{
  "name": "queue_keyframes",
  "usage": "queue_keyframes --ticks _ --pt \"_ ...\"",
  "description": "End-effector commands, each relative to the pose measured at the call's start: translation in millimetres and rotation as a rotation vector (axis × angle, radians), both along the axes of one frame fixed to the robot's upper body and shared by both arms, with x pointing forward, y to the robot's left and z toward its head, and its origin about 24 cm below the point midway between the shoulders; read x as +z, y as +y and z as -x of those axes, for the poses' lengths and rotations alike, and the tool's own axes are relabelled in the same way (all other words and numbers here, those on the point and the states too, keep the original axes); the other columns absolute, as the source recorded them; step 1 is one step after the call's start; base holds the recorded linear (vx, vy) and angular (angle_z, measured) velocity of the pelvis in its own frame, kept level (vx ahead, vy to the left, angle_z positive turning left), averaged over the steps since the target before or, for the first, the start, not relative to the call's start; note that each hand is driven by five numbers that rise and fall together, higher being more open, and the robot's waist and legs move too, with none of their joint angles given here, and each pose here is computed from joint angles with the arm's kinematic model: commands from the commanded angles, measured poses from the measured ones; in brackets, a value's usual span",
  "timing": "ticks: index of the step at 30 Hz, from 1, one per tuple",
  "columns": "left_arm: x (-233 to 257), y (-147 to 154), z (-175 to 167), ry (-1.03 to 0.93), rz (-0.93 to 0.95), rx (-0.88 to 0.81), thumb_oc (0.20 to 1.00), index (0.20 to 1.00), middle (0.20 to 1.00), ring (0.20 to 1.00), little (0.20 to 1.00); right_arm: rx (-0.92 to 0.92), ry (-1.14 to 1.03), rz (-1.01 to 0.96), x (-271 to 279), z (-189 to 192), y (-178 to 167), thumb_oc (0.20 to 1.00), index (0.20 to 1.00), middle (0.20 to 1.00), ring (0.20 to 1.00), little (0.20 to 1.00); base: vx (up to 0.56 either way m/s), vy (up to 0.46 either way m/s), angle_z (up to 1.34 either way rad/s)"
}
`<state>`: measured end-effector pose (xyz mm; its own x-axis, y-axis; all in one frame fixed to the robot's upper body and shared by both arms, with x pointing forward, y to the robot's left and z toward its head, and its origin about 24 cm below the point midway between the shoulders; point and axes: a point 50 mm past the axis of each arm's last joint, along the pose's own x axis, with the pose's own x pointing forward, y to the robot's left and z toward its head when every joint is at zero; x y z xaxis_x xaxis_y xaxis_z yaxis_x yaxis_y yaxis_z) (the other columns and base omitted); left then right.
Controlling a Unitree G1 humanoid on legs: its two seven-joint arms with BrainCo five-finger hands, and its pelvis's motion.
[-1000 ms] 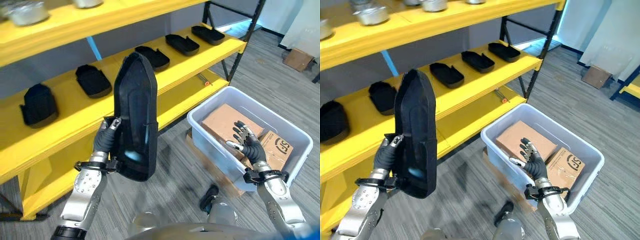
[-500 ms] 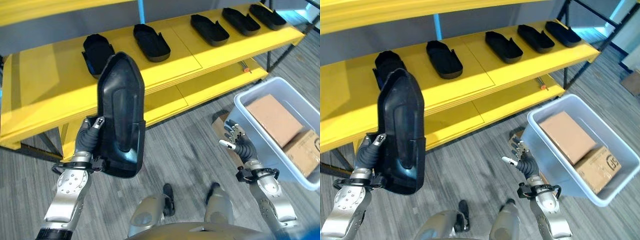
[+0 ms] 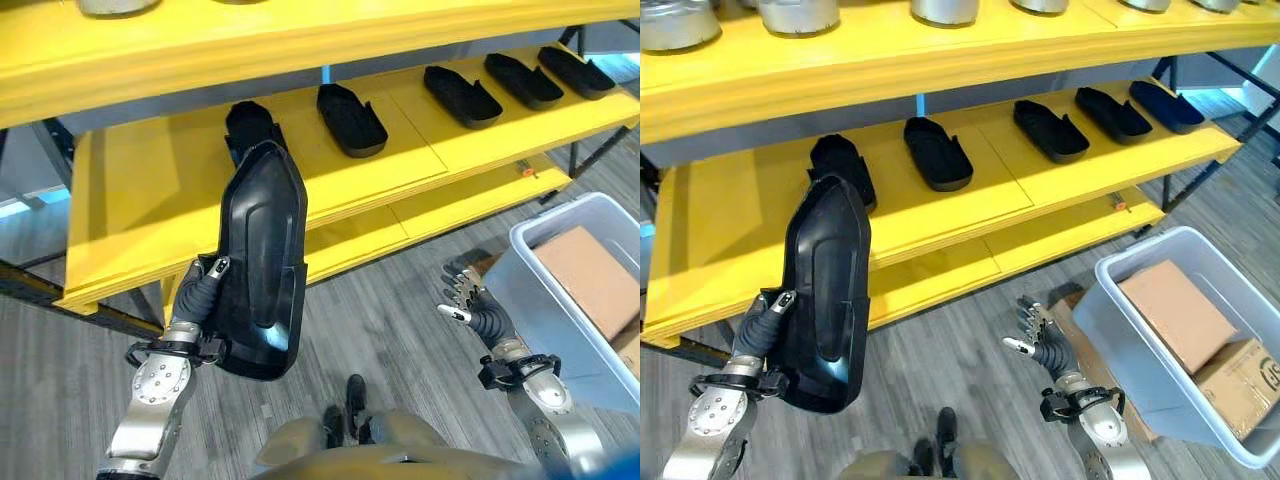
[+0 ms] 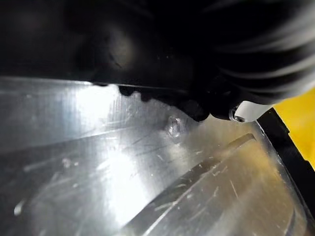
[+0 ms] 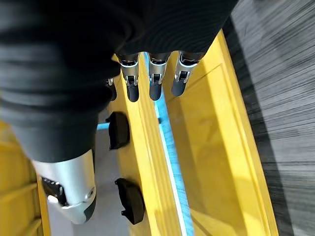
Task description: Move parts from the plastic box to the shelf.
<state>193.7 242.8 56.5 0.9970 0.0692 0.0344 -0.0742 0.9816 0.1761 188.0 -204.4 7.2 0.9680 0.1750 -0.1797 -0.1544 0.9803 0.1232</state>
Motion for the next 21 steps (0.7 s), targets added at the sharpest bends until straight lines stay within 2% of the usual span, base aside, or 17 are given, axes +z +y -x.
queue_keyframes --ticks 1,9,16,21 --pt "39 -7 -5 -0.211 0.002 -0.084 0.200 0.200 0.200 0.200 0.200 -0.043 -0.099 -0.014 18 -2 -15 1.000 1.000 1.000 1.000 1.000 -0.03 -0.027 0.36" --pt "61 -12 -18 -0.304 0.043 -0.082 0.200 0.200 0.200 0.200 0.200 -0.131 -0.130 0.003 24 -10 -26 1.000 1.000 1.000 1.000 1.000 -0.02 0.109 0.39" --pt "77 -23 -32 -0.370 0.054 -0.148 0.200 0.200 0.200 0.200 0.200 -0.155 -0.172 -0.029 31 -23 -19 1.000 1.000 1.000 1.000 1.000 0.11 0.378 0.07" --pt "89 -26 -41 -0.431 0.031 -0.152 0.200 0.200 0.200 0.200 0.200 -0.128 -0.172 -0.040 30 -25 -12 1.000 1.000 1.000 1.000 1.000 0.04 0.188 0.27"
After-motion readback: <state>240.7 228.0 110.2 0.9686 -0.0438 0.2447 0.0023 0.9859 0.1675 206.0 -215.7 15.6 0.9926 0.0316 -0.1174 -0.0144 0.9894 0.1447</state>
